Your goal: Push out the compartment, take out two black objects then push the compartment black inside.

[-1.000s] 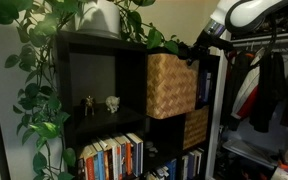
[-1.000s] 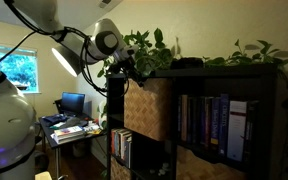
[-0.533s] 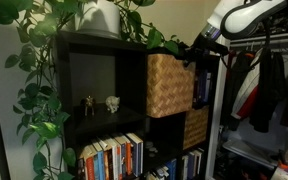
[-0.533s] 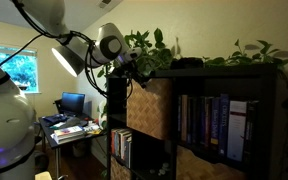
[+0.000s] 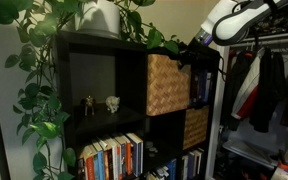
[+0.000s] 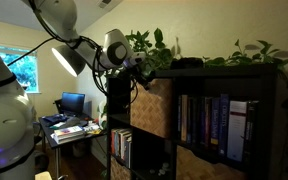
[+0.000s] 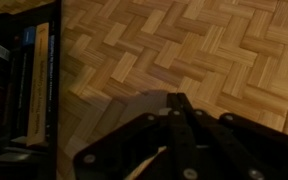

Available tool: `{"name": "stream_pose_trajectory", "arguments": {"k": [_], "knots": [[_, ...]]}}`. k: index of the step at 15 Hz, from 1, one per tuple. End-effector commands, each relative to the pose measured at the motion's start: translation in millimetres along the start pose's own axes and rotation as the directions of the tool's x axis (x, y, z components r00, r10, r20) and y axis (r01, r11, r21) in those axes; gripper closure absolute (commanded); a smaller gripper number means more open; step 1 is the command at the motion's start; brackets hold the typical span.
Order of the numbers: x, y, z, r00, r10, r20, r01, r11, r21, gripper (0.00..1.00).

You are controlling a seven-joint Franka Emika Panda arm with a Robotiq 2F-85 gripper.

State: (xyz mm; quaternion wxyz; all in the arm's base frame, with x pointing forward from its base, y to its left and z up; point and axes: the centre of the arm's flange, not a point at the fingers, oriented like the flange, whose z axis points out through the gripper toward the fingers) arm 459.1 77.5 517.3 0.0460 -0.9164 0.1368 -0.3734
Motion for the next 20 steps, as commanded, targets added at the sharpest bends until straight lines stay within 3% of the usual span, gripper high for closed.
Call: {"name": "stream_pose_trajectory", "arguments": {"k": [1,2,3,4,9,15,17,18,19,20], "knots": [[19,-11,11,1.0,0.012,0.009,-0.012,1.0,0.017,0.97],[23,-13,0,1.0,-0.013,0.026,0.013,1.0,0.006,0.96],[26,-14,-12,0.999,-0.038,0.039,0.038,0.999,0.009,0.71],[30,-14,-26,0.996,-0.054,0.065,0.053,0.999,0.014,0.71],[48,-24,-75,0.976,-0.133,0.172,0.135,0.991,-0.001,0.4],[40,-25,-107,0.922,-0.191,0.337,0.205,0.979,-0.007,0.02],[35,-25,-112,0.906,-0.203,0.371,0.219,0.976,-0.002,0.0],[36,-30,-98,0.923,-0.19,0.335,0.211,0.977,-0.027,0.07],[35,-30,-100,0.917,-0.195,0.347,0.217,0.976,-0.026,0.0],[34,-30,-101,0.916,-0.196,0.351,0.219,0.976,-0.025,0.0]]}}
